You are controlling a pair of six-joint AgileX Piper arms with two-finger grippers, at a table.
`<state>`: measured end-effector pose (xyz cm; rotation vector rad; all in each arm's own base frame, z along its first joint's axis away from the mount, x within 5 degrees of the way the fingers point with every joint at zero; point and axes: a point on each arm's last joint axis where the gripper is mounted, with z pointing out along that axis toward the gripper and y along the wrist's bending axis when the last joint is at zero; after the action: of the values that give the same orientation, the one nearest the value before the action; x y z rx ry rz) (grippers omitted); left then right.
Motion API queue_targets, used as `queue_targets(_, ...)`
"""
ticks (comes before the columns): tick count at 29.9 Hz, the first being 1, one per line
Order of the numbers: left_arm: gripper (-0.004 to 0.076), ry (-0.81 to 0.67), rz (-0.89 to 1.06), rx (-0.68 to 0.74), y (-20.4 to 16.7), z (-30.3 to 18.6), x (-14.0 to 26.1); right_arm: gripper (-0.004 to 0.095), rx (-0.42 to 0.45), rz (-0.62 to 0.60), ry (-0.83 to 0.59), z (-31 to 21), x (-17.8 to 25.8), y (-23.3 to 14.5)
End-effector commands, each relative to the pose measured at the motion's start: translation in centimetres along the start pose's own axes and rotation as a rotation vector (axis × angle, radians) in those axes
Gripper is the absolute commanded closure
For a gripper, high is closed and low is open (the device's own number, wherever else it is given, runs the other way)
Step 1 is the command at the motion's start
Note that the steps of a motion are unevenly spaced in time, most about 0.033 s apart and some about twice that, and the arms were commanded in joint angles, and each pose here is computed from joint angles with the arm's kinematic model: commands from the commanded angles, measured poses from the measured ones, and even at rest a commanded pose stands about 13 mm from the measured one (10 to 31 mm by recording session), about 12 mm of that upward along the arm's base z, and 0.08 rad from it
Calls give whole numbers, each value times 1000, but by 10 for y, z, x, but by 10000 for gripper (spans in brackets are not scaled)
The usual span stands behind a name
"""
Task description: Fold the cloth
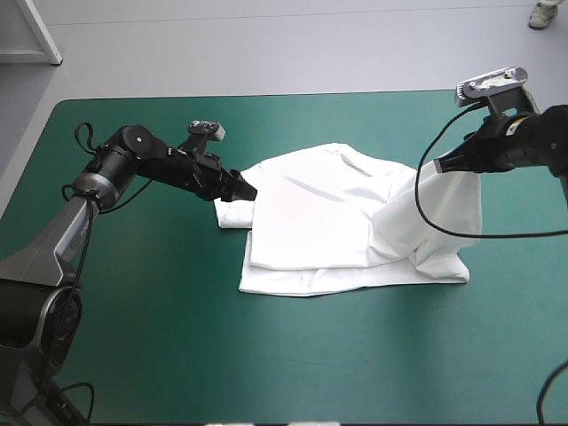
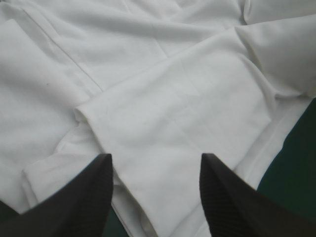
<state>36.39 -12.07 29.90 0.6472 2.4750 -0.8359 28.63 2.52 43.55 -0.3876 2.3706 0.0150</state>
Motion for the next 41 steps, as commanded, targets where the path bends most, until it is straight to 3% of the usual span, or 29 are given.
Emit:
queue_targets(1, 328, -81, 15, 34, -19, -20, -10, 243, 20, 17, -31, 14, -11, -5)
queue_targets(3, 328, -84, 17, 34, -20, -21, -10, 101, 30, 19, -33, 26, -14, -8)
queue_targets(5, 328, -86, 24, 25, -21, -23, -10, 91, 41, 23, -43, 35, -16, -10)
queue_targets(12, 328, -30, 69, -2, -25, -32, -3, 270, 34, 41, 12, 52, -14, -11)
queue_targets(18, 328, -32, 120, -84, -39, -59, 4, 441, 27, 54, -45, 26, -15, -8)
queue_targets(27, 328, 13, 54, -68, -55, -68, 56, 467, -101, 99, -59, -14, -6, 9)
queue_targets(34, 328, 59, -88, 22, -48, -31, 116, 474, -91, 90, -79, -44, 10, 15)
queue_targets(41, 328, 57, -75, -40, -52, 7, 147, 494, -85, 128, -64, -34, 56, 24)
